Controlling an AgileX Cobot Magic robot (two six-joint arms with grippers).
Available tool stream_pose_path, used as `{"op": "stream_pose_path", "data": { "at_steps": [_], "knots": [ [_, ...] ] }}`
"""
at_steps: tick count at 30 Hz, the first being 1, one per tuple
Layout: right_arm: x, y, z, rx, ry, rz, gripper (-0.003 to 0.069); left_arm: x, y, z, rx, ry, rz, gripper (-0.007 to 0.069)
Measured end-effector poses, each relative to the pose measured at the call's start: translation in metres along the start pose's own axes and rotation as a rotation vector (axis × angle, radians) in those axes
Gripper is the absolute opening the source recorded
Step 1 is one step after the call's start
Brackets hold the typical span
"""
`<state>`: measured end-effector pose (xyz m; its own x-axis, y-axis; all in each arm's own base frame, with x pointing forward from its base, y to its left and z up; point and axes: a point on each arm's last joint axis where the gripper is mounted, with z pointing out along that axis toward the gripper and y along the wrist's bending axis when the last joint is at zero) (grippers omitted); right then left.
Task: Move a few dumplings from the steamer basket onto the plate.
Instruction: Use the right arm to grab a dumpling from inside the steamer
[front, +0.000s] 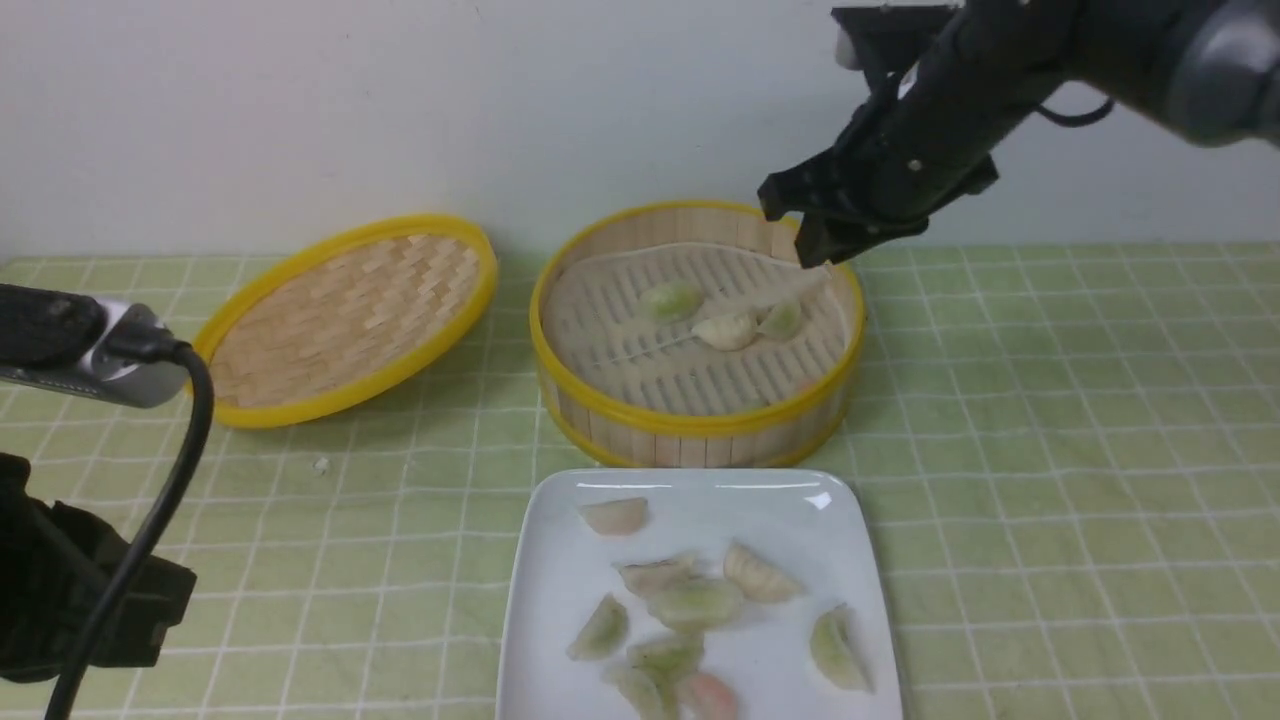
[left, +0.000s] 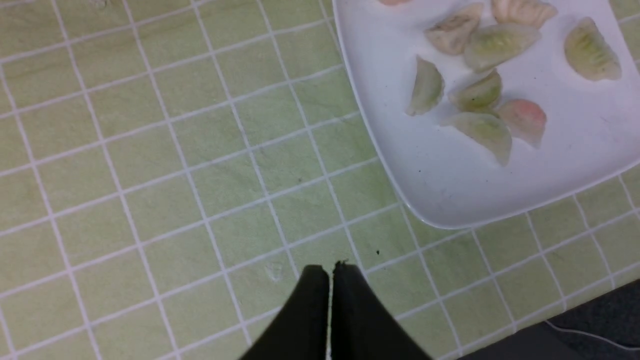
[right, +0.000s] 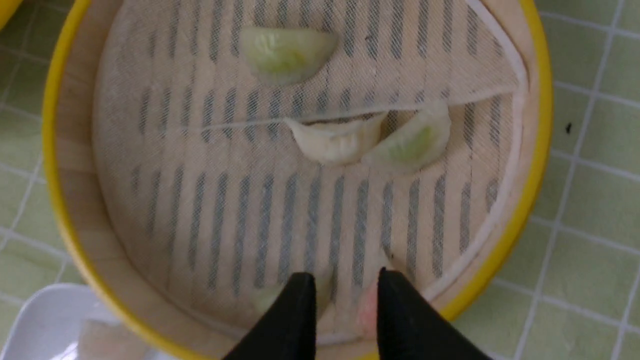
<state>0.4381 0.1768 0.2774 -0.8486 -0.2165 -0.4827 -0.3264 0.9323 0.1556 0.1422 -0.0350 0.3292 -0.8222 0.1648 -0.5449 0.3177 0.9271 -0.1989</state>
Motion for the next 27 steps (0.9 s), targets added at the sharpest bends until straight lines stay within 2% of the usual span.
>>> {"op": "stream_pose_path", "data": {
  "at_steps": [4, 8, 17, 19, 21, 24, 26, 27],
  "knots": [
    [-0.01, -0.009, 0.048, 0.046, 0.016, -0.015, 0.0313, 0.002, -0.001, 0.0, 0.006, 0.019, -0.006, -0.0006],
    [-0.015, -0.017, 0.081, 0.093, 0.015, 0.016, 0.0382, 0.004, -0.001, 0.0, 0.015, 0.047, -0.01, -0.0006],
    [-0.015, -0.023, 0.121, 0.101, 0.015, 0.033, 0.0399, 0.007, -0.002, 0.0, 0.024, 0.077, -0.018, -0.0006],
    [-0.014, -0.023, 0.123, 0.101, 0.014, 0.034, 0.0392, 0.007, -0.002, 0.0, 0.024, 0.077, -0.018, -0.0006],
    [-0.013, -0.023, 0.127, 0.099, 0.022, 0.031, 0.0349, 0.007, -0.002, 0.0, 0.024, 0.077, -0.018, -0.0006],
    [-0.013, -0.021, 0.127, 0.081, 0.022, 0.027, 0.022, 0.007, -0.002, 0.0, 0.024, 0.077, -0.019, -0.0006],
    [-0.015, -0.02, 0.124, 0.068, 0.016, 0.016, 0.0182, 0.007, -0.002, 0.0, 0.024, 0.077, -0.019, -0.0006],
    [-0.016, -0.019, 0.122, 0.064, 0.019, 0.009, 0.0126, 0.007, -0.002, 0.0, 0.024, 0.077, -0.019, -0.0006]
  ]
}}
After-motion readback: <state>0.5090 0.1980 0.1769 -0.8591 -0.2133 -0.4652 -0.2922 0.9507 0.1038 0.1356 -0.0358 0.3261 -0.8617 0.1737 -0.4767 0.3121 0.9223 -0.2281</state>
